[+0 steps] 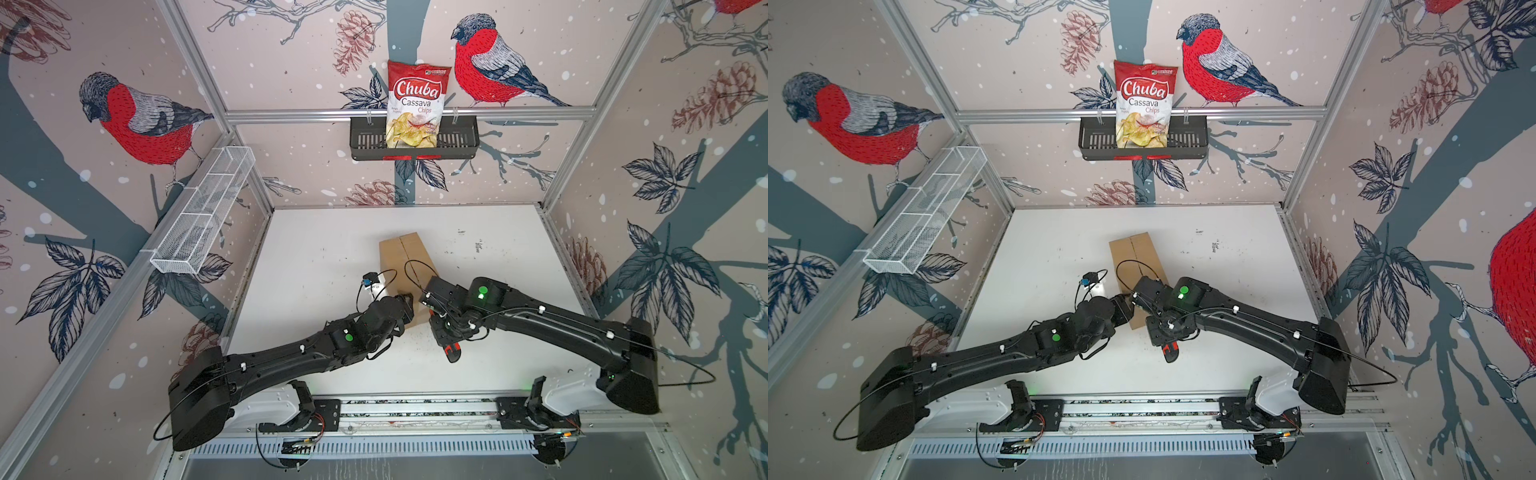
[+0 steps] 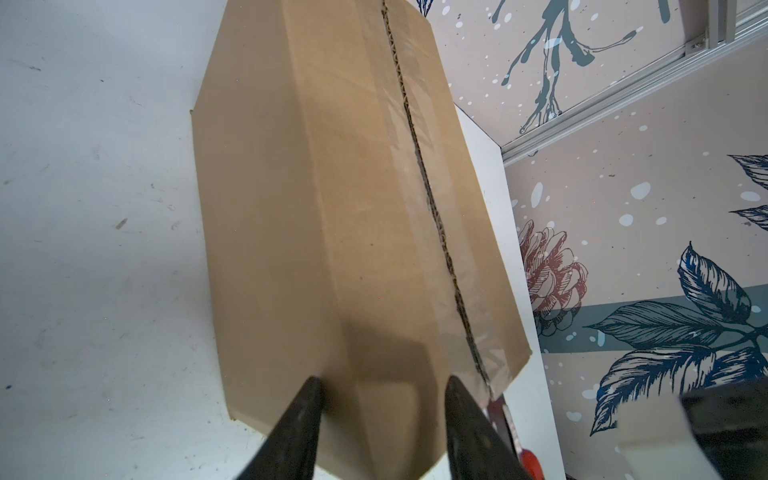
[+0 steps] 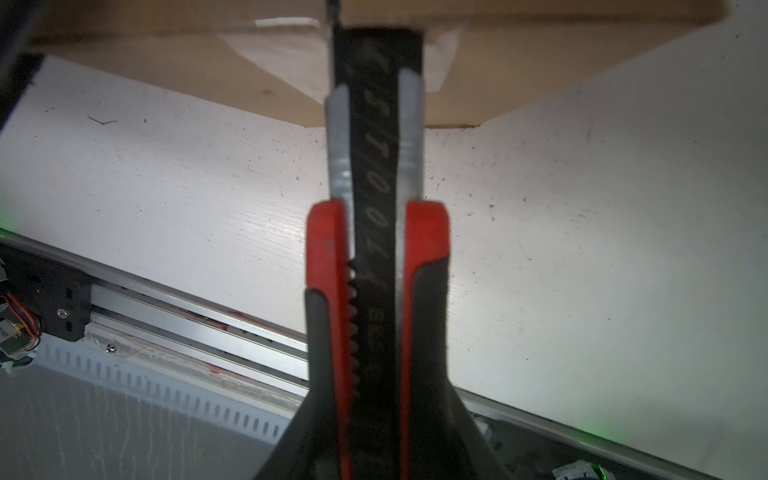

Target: Unpack the express box

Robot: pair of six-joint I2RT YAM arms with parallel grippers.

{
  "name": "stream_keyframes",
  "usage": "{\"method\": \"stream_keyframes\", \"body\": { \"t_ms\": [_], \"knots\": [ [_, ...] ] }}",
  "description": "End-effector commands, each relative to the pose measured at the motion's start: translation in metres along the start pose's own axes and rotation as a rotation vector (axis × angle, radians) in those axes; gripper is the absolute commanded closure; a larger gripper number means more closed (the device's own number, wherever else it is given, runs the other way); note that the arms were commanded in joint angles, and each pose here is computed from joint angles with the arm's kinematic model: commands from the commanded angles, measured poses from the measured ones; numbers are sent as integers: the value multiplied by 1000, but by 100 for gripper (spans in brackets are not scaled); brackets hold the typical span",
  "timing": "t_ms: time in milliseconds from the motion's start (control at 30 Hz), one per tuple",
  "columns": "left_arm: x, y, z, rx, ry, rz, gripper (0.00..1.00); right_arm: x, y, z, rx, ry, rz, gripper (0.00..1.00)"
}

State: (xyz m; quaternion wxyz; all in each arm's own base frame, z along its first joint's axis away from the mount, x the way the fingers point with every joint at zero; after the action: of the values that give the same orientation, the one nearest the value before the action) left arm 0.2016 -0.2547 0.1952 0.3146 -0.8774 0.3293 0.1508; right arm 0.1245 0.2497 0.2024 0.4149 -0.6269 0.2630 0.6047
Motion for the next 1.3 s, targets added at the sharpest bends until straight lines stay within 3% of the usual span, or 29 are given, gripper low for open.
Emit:
{"method": "stream_keyframes", "body": {
  "t_ms": [0, 333, 500, 733, 967, 1267],
  "knots": [
    [-1, -2, -16, -23, 67, -4, 50, -1, -1, 8, -49, -41, 5, 96],
    [-2, -2, -16, -24, 69, -11, 39, -1, 0, 8, -51, -45, 10, 96],
    [-6, -5, -13, -26, 56, -23, 41, -1, 2, 1, -36, -24, 11, 95],
    [-20, -15, -5, -25, 27, -66, 56, -4, 2, -7, -13, -12, 7, 95],
    [-26, -14, 13, -38, -7, -71, 84, -4, 1, -8, -7, -13, 12, 95],
    [-18, -7, 13, -29, 7, -47, 89, -6, 5, -8, 7, -26, 24, 95]
  ]
}}
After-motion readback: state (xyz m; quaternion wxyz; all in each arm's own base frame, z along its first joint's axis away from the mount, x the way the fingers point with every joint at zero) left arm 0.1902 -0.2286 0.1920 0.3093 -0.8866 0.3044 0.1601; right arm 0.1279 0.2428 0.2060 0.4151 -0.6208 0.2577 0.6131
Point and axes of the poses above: each gripper's point midway between its finger pads, its own x axis out along the fingers, its own z axis along the line the jaws close on, y = z × x, the point moved 5 cm from there along -x, back along the fingers, and after that the axes turned 8 degrees about -x, right-handed, at the moved point
